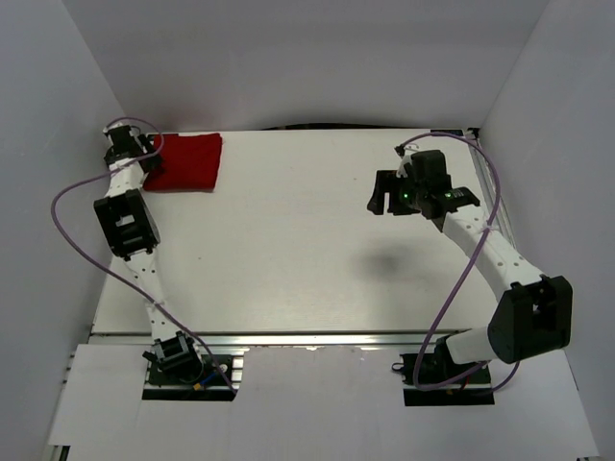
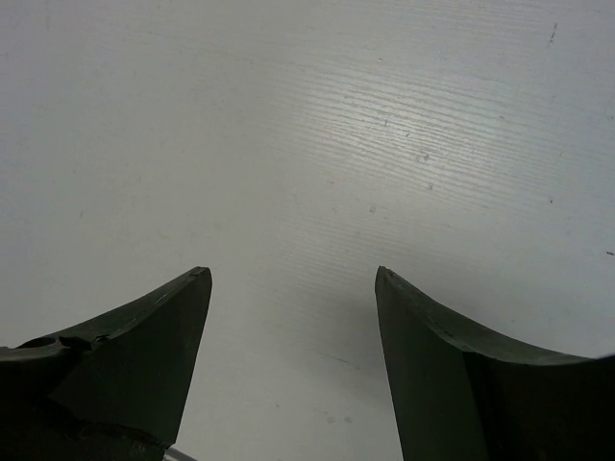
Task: Fold and stack the t-shirts
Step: Put the neatly folded tshirt into the corner of the board with the left arm
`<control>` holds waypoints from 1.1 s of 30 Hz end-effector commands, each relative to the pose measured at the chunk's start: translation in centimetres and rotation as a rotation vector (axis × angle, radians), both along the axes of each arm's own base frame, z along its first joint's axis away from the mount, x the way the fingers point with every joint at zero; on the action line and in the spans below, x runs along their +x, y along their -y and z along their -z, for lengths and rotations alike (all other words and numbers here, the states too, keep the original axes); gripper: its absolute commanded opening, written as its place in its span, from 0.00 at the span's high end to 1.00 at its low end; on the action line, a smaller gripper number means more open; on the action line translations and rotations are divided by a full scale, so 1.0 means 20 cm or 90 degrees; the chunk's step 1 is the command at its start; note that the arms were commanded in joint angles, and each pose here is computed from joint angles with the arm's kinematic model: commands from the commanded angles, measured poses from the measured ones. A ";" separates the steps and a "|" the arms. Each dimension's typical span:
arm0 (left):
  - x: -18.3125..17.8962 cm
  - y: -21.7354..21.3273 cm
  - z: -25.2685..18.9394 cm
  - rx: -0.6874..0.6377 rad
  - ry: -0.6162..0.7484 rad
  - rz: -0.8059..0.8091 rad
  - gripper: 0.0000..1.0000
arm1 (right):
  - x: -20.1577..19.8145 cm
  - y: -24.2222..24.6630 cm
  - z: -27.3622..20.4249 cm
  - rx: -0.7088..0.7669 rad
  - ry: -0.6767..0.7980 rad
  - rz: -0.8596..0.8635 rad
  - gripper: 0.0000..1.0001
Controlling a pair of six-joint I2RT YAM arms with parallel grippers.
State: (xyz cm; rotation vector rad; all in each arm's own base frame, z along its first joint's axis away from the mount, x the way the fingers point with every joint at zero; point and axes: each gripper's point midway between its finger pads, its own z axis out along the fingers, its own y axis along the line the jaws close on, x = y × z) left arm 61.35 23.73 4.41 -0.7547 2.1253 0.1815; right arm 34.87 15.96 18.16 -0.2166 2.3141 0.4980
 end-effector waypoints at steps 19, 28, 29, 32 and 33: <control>-0.74 0.36 -1.46 -0.001 0.227 0.014 0.02 | -0.05 0.04 -0.17 0.003 0.081 0.016 0.11; -1.44 0.75 -1.14 -0.084 0.142 0.084 0.02 | -0.19 0.04 -0.27 0.041 0.115 -0.005 0.11; -1.48 0.78 -1.12 -0.090 0.140 0.093 0.02 | -0.20 0.05 -0.30 0.045 0.132 -0.007 0.11; -1.60 0.81 -1.08 -0.076 0.125 0.100 0.02 | -0.22 0.06 -0.28 0.040 0.139 -0.009 0.11; -1.62 0.81 -1.09 -0.065 0.124 0.102 0.02 | -0.22 0.06 -0.28 0.040 0.137 -0.010 0.11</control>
